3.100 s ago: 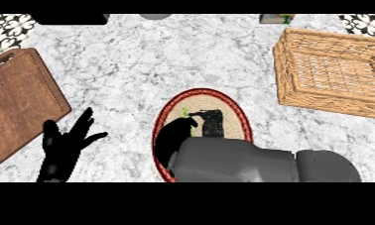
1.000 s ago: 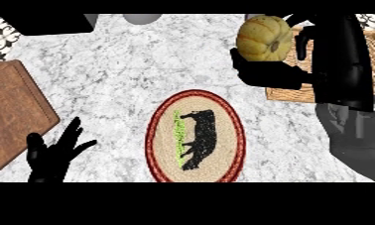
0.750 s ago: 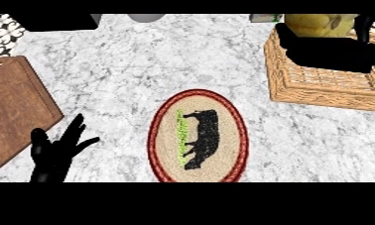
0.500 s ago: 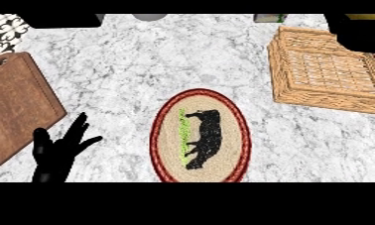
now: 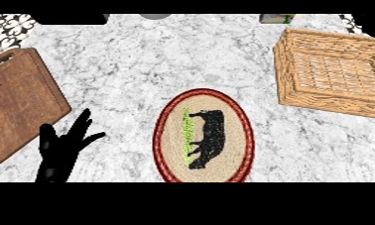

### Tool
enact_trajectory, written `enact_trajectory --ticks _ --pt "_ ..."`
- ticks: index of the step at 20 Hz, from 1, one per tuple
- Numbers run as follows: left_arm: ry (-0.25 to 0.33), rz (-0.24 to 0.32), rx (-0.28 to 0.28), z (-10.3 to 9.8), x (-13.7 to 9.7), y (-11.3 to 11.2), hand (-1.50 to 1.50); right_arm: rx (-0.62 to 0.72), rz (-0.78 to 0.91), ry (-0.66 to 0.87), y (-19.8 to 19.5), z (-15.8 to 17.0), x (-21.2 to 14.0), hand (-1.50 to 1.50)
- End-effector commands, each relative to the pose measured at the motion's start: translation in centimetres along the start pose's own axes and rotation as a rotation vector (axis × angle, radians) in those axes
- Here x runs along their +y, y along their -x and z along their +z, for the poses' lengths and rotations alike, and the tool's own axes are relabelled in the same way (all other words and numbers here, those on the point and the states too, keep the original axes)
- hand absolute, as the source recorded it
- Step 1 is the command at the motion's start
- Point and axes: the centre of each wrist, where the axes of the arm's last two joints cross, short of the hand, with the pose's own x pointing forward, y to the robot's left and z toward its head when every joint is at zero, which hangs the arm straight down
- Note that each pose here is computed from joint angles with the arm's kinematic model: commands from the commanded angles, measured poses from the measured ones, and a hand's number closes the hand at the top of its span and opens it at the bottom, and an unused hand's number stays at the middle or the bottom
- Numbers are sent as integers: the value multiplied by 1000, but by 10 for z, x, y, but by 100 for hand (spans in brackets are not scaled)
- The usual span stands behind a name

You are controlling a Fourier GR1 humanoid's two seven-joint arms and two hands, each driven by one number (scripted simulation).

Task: Pick the squash from the placemat and place it in the basket

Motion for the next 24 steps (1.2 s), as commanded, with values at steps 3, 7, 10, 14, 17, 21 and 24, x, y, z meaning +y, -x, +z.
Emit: enact_trajectory --ticks 3,7,10,14,17,21,24 --pt "-8 -11 63 -18 -5 -4 0 54 -33 -19 50 -36 6 150" --pt "16 -19 92 7 -7 21 0 146 -197 -21 70 -33 25 150" --pt "0 -21 87 8 -9 2 0 126 -197 -38 82 -44 23 150" --pt "6 -29 64 5 -12 29 0 137 -219 -25 119 -56 34 150" --pt "-4 -20 80 11 8 9 0 128 -203 -30 110 -69 26 150" --pt "-9 -9 74 -9 -5 2 0 227 32 87 150 -73 18 150" --pt "1 -8 69 -10 1 21 0 152 119 -11 165 -63 18 150"
